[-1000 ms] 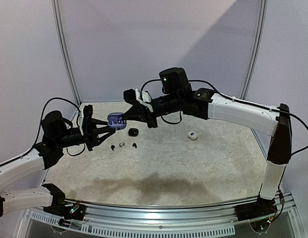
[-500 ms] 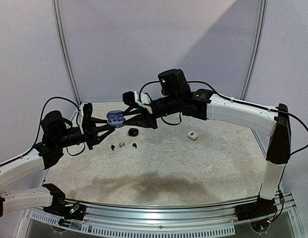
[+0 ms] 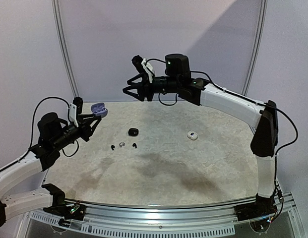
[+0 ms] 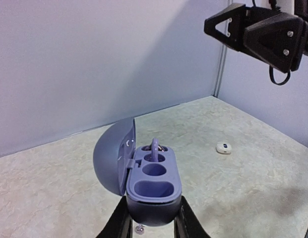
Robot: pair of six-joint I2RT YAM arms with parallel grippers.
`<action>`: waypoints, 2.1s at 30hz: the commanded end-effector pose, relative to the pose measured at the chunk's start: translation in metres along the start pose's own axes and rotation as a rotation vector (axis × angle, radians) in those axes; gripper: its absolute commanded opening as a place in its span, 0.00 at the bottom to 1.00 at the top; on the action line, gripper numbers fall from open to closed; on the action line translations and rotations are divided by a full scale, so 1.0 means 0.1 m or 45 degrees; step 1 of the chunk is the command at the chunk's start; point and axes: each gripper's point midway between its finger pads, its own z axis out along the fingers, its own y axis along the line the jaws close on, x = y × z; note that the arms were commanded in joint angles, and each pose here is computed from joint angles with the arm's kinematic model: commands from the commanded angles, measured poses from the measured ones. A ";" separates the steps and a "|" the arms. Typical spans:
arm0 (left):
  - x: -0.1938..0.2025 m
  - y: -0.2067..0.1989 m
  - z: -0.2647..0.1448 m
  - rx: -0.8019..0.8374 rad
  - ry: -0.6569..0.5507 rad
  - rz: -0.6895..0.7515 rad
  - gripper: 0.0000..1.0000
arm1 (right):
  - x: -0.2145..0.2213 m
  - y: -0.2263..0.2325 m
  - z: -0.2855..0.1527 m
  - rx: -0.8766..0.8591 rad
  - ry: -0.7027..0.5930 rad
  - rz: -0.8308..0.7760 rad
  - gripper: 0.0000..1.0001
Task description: Insert the wireless bluetooth earbuds into the charging case
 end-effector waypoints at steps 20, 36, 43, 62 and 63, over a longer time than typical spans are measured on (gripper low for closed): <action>0.17 0.21 -0.12 -0.110 0.021 -0.014 0.00 | 2.89 -0.13 1.21 0.080 0.499 0.576 0.55; 0.17 0.20 -0.11 -0.104 0.018 -0.010 0.00 | 3.30 0.13 1.14 -0.042 0.657 0.533 0.39; 0.19 0.21 -0.09 -0.105 0.018 -0.011 0.00 | 3.33 0.12 1.14 -0.035 0.659 0.522 0.27; 0.20 0.10 -0.02 -0.002 0.036 0.071 0.00 | 3.16 0.17 1.09 -0.084 0.644 0.427 0.01; 0.20 0.05 -0.02 0.031 0.033 0.092 0.00 | 3.05 0.16 1.08 -0.086 0.628 0.418 0.00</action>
